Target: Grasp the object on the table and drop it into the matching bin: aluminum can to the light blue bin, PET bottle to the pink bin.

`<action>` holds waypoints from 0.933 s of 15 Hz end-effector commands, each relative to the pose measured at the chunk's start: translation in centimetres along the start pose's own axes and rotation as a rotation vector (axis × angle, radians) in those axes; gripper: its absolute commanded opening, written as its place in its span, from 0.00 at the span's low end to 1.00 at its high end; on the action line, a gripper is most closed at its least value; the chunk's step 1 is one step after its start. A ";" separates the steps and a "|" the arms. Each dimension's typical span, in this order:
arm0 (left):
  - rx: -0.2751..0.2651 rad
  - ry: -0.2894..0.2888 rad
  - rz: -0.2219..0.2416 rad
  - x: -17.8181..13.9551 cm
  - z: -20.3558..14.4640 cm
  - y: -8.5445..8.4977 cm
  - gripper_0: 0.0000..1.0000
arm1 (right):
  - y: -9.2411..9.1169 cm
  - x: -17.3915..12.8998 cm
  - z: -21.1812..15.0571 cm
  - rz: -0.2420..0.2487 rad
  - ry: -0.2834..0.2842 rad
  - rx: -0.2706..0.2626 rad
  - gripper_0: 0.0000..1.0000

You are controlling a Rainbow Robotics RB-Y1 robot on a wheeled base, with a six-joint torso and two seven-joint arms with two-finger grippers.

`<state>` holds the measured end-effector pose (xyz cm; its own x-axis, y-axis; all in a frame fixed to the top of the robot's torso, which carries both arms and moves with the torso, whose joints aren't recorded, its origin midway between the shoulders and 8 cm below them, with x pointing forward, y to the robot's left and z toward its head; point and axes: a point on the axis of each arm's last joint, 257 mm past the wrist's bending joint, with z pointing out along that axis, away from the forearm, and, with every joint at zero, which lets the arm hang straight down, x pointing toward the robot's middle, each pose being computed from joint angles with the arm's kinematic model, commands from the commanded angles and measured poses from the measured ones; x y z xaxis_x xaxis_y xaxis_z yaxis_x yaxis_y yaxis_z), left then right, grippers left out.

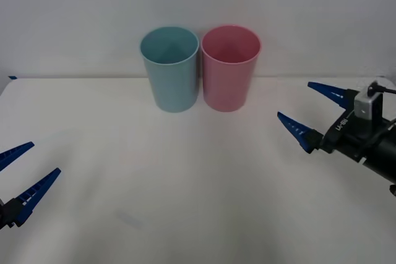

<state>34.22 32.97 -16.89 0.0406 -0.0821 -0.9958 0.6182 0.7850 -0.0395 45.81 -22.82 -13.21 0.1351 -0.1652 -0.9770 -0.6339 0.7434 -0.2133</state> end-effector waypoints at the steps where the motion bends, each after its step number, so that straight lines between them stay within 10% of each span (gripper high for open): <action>1: 0.000 0.000 0.000 0.0 0.0 0.0 1.00 | -1.7 1.7 -3.4 -0.033 0.038 0.060 1.00; 14: 0.000 0.000 0.000 0.0 0.0 0.0 1.00 | -1.7 4.5 -15.8 0.138 0.078 0.152 1.00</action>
<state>34.23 32.97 -16.89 0.0406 -0.0821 -0.9958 0.6182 0.7850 -0.0395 36.12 -34.66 -16.98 -0.0014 -0.0991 -0.9951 -0.5224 0.8486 -0.0838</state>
